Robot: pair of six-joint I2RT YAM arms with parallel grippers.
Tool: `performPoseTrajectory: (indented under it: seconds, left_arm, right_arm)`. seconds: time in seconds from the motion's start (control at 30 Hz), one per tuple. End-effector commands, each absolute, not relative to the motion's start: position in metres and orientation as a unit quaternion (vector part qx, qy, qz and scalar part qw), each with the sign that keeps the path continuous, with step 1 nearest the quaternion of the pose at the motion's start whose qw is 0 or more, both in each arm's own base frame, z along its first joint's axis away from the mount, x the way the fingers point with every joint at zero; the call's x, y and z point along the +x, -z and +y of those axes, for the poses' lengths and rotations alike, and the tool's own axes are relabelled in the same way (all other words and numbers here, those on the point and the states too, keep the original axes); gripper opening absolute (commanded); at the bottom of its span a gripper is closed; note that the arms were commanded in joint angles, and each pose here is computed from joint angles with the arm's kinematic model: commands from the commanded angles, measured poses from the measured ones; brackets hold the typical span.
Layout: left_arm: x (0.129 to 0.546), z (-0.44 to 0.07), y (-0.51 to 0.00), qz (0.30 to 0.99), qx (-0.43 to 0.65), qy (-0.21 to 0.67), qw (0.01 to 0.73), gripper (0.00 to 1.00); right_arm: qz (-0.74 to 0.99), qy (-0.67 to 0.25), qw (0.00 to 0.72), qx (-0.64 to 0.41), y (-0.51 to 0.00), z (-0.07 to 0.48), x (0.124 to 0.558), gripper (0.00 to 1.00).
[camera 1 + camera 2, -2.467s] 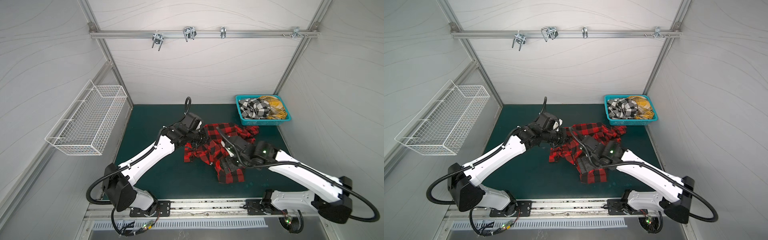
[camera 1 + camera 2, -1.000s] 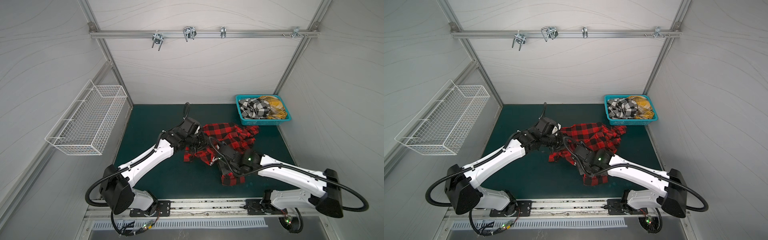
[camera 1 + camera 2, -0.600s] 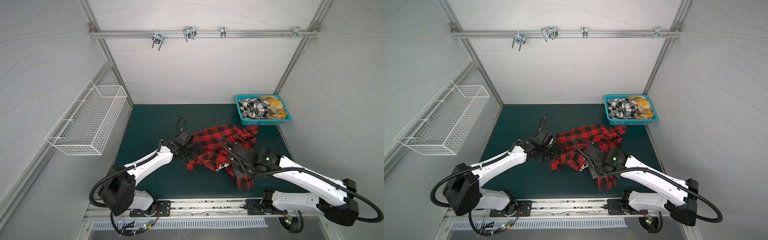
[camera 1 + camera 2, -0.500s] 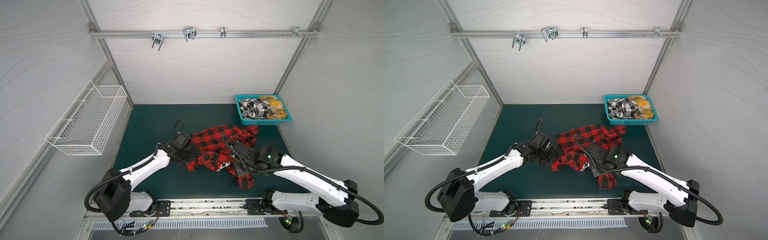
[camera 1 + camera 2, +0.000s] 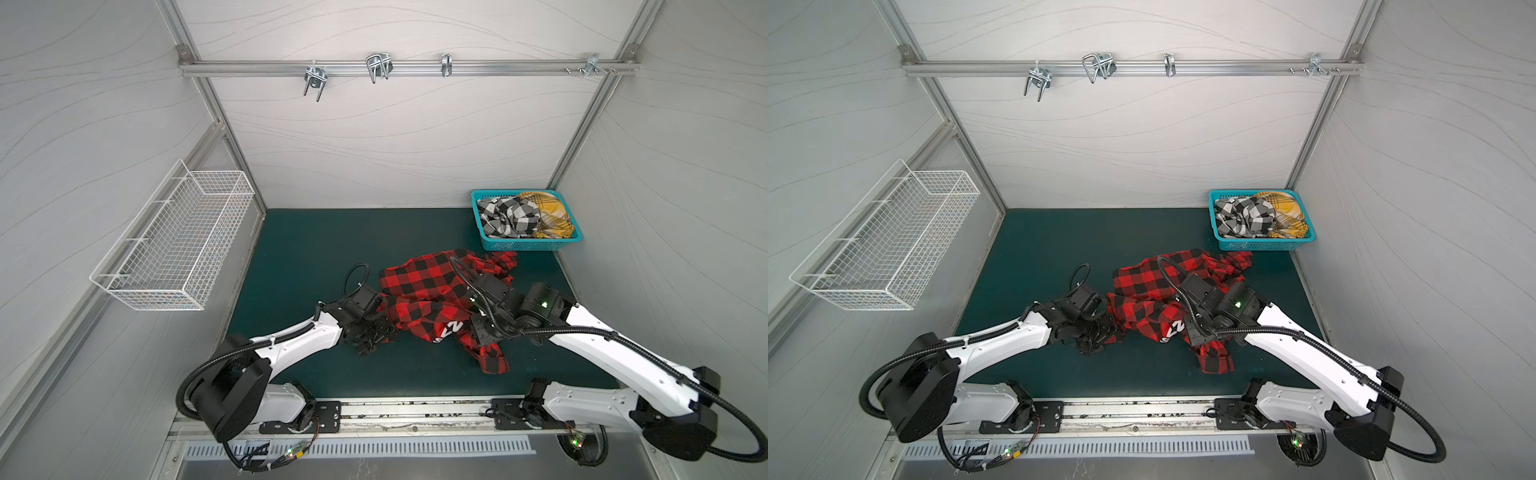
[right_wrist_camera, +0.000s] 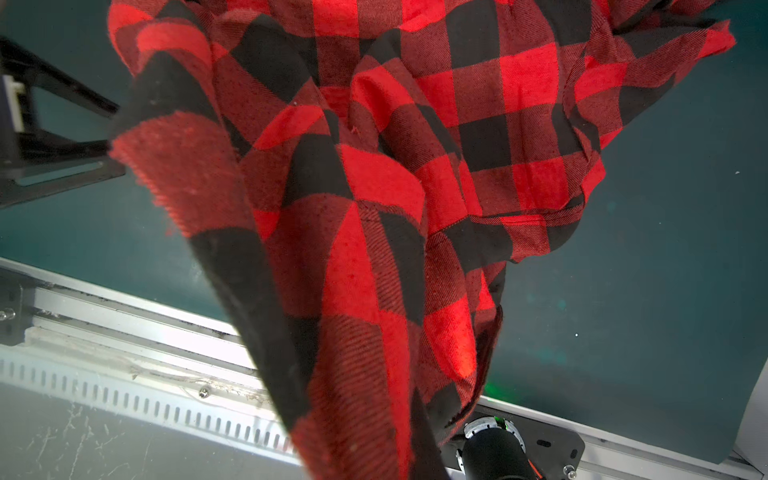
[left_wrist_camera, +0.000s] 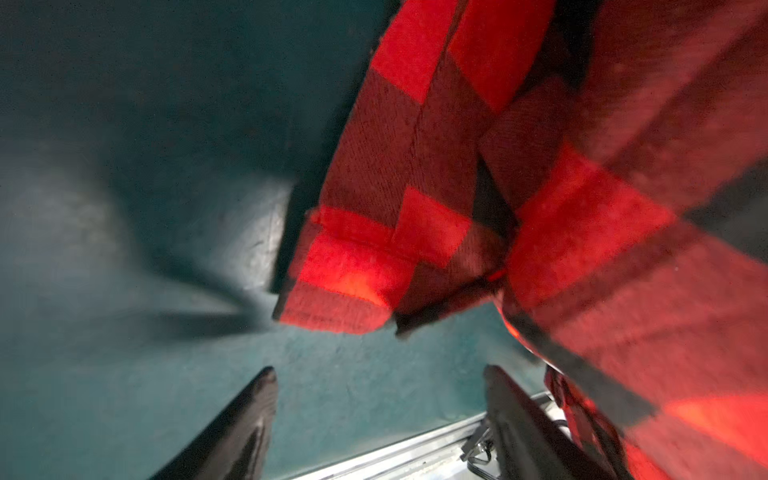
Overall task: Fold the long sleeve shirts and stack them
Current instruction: 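Lift the shirt with both grippers and pull it flat across the table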
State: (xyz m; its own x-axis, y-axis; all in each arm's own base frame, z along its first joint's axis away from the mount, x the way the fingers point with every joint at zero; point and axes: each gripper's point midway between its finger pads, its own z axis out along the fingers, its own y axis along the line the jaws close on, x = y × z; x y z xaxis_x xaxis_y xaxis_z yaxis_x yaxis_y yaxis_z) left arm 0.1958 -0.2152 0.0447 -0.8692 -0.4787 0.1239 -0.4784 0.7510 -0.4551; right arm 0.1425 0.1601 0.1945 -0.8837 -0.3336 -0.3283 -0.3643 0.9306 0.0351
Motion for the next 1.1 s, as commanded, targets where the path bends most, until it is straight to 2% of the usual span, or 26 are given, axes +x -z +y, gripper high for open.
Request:
performPoseTrajectory:
  seconds: [0.0, 0.07, 0.2, 0.3, 0.43, 0.53, 0.63, 0.7, 0.77, 0.87, 0.9, 0.93, 1.0, 1.03, 1.07]
  left_arm:
    - [0.220, -0.236, -0.055, 0.931, -0.248, 0.269, 0.016, 0.71]
    - [0.224, -0.240, -0.050, 0.934, -0.243, 0.262, 0.009, 0.62]
    - [0.229, -0.240, -0.045, 0.942, -0.233, 0.240, 0.008, 0.29]
    - [0.230, -0.228, -0.052, 0.953, -0.223, 0.205, 0.023, 0.00]
    - [0.242, -0.208, -0.091, 0.966, -0.184, 0.160, 0.086, 0.00]
    - [0.281, -0.200, -0.159, 0.964, -0.131, 0.132, 0.192, 0.00]
    - [0.333, -0.227, -0.248, 0.935, -0.084, 0.171, 0.298, 0.00]
    - [0.360, -0.253, -0.287, 0.917, -0.061, 0.207, 0.334, 0.00]
    - [0.383, -0.292, -0.314, 0.902, -0.035, 0.265, 0.339, 0.00]
    - [0.404, -0.356, -0.310, 0.898, 0.008, 0.344, 0.274, 0.00]
    - [0.407, -0.372, -0.301, 0.900, 0.019, 0.359, 0.247, 0.11]
    - [0.410, -0.378, -0.290, 0.907, 0.024, 0.353, 0.228, 0.27]
    - [0.408, -0.364, -0.275, 0.926, 0.025, 0.306, 0.222, 0.51]
    - [0.406, -0.349, -0.271, 0.932, 0.021, 0.278, 0.232, 0.78]
    - [0.403, -0.333, -0.266, 0.937, 0.011, 0.255, 0.240, 0.97]
  right_arm:
    - [0.969, -0.059, 0.156, -0.181, -0.195, 0.160, 0.139, 0.00]
    - [0.969, -0.059, 0.157, -0.180, -0.194, 0.159, 0.138, 0.00]
    - [0.970, -0.063, 0.157, -0.175, -0.193, 0.157, 0.137, 0.00]
    - [0.970, -0.065, 0.159, -0.173, -0.192, 0.157, 0.136, 0.00]
    - [0.970, -0.064, 0.156, -0.173, -0.190, 0.156, 0.136, 0.00]
    - [0.971, -0.067, 0.150, -0.175, -0.188, 0.157, 0.134, 0.00]
    - [0.970, -0.080, 0.145, -0.176, -0.187, 0.158, 0.129, 0.00]
    - [0.970, -0.089, 0.148, -0.174, -0.188, 0.157, 0.127, 0.00]
    - [0.970, -0.091, 0.150, -0.167, -0.191, 0.154, 0.126, 0.00]
    - [0.971, -0.093, 0.152, -0.159, -0.195, 0.150, 0.125, 0.00]
    - [0.972, -0.093, 0.153, -0.155, -0.196, 0.149, 0.125, 0.00]
    - [0.972, -0.092, 0.155, -0.150, -0.197, 0.146, 0.126, 0.00]
    - [0.974, -0.087, 0.159, -0.134, -0.201, 0.138, 0.129, 0.00]
    - [0.974, -0.088, 0.164, -0.126, -0.204, 0.135, 0.131, 0.00]
    - [0.974, -0.092, 0.166, -0.122, -0.205, 0.133, 0.132, 0.00]
